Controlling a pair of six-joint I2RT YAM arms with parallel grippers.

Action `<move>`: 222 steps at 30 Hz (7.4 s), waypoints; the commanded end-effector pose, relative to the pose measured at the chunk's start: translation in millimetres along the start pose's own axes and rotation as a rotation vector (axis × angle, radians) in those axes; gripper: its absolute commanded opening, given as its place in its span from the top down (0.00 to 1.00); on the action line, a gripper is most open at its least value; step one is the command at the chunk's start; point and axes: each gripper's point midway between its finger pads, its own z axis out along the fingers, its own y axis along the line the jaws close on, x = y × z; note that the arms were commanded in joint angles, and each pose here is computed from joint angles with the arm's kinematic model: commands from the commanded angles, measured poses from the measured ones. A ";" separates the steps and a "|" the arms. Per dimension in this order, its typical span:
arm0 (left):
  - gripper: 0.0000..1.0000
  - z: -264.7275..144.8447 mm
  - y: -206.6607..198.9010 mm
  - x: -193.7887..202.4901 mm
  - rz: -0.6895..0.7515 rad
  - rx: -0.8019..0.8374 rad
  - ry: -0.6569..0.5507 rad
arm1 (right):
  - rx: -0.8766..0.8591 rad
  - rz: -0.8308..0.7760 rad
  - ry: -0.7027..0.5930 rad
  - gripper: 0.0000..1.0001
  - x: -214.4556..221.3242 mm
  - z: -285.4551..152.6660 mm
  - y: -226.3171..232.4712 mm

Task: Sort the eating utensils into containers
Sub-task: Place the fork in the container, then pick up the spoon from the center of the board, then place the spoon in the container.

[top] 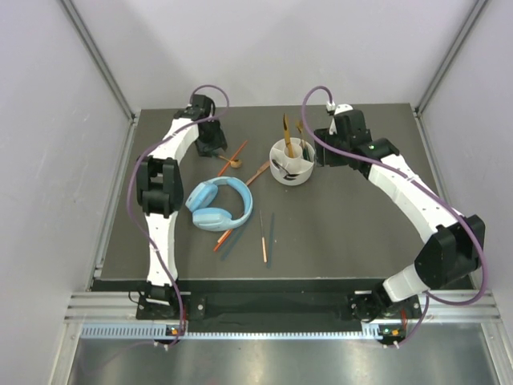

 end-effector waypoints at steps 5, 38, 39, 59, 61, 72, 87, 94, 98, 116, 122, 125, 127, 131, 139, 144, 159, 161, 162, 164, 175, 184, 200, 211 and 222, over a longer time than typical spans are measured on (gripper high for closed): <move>0.38 7.4 12.1 -6.5 -0.020 -0.013 0.012 | -0.004 0.021 0.007 0.34 -6.4 -1.2 3.0; 0.87 15.9 6.0 43.9 -0.019 0.079 0.158 | 0.017 0.046 0.022 0.35 -1.8 -3.0 -5.5; 0.79 10.1 2.8 41.1 -0.017 0.100 0.133 | 0.018 0.044 0.025 0.35 -2.5 -0.6 -5.2; 0.54 20.4 -1.9 -4.1 -0.112 0.028 0.039 | 0.022 0.037 0.089 0.35 5.0 9.8 -17.8; 0.54 23.6 1.6 5.0 -0.118 0.023 0.056 | 0.033 0.052 0.074 0.35 -1.0 10.2 -25.9; 0.48 20.4 7.4 10.6 -0.129 -0.013 0.064 | 0.028 0.099 0.092 0.36 2.9 23.5 -44.5; 0.46 46.5 11.2 30.4 -0.154 -0.100 0.160 | 0.038 0.179 0.121 0.36 18.4 26.2 -71.3; 0.48 38.3 23.0 54.0 -0.155 -0.225 0.241 | 0.024 0.238 0.107 0.35 18.2 22.5 -86.6; 0.50 41.9 25.0 66.8 -0.183 -0.277 0.264 | -0.006 0.271 0.084 0.35 15.4 18.5 -85.5; 1.00 51.8 25.3 48.2 -0.252 -0.319 0.157 | -0.096 0.337 0.095 0.36 18.7 24.9 -84.7; 1.00 31.5 18.4 4.9 -0.216 -0.232 0.019 | -0.119 0.350 0.090 0.37 18.1 24.4 -79.8; 1.00 13.0 14.7 -22.1 -0.239 -0.169 -0.063 | -0.121 0.351 0.095 0.38 19.4 22.6 -79.6; 1.00 -3.3 12.5 -39.3 -0.274 -0.114 -0.102 | -0.128 0.350 0.096 0.38 18.2 21.9 -77.9; 1.00 -17.1 4.7 -49.8 -0.359 -0.009 -0.113 | -0.143 0.345 0.096 0.39 15.2 22.3 -71.9; 1.00 -34.4 -33.4 -45.3 -0.370 0.206 -0.040 | -0.165 0.301 0.097 0.41 9.7 20.7 -55.8; 1.00 -30.2 -34.3 -30.5 -0.347 0.224 0.015 | -0.165 0.301 0.091 0.41 10.3 17.3 -53.4; 1.00 -97.7 -97.7 -32.5 -0.460 0.607 0.097 | -0.153 0.294 0.061 0.42 -1.7 15.0 -55.4; 1.00 -104.8 -101.1 -26.2 -0.481 0.625 0.132 | -0.158 0.288 0.062 0.42 -3.9 16.5 -53.5; 1.00 -112.9 -102.8 -25.5 -0.481 0.636 0.136 | -0.159 0.284 0.054 0.42 -7.3 15.8 -53.4; 1.00 -122.7 -106.0 -16.8 -0.503 0.658 0.188 | -0.159 0.274 0.051 0.42 -10.6 15.0 -53.2; 1.00 -215.6 -132.5 13.4 -0.695 0.937 0.436 | -0.159 0.249 0.046 0.43 -13.8 15.5 -42.3; 1.00 -310.4 -174.7 -11.6 -0.774 1.271 0.573 | -0.150 0.230 0.025 0.43 -12.1 5.6 -35.6; 1.00 -365.0 -244.8 49.5 -0.886 1.343 0.812 | -0.114 0.221 -0.010 0.43 -2.8 -11.8 -42.3; 1.00 -331.4 -223.7 95.8 -0.999 1.101 0.892 | -0.099 0.234 -0.005 0.43 2.6 -15.9 -44.6; 1.00 -290.3 -195.1 152.5 -1.015 0.823 0.948 | -0.087 0.242 0.011 0.43 11.5 -15.7 -46.5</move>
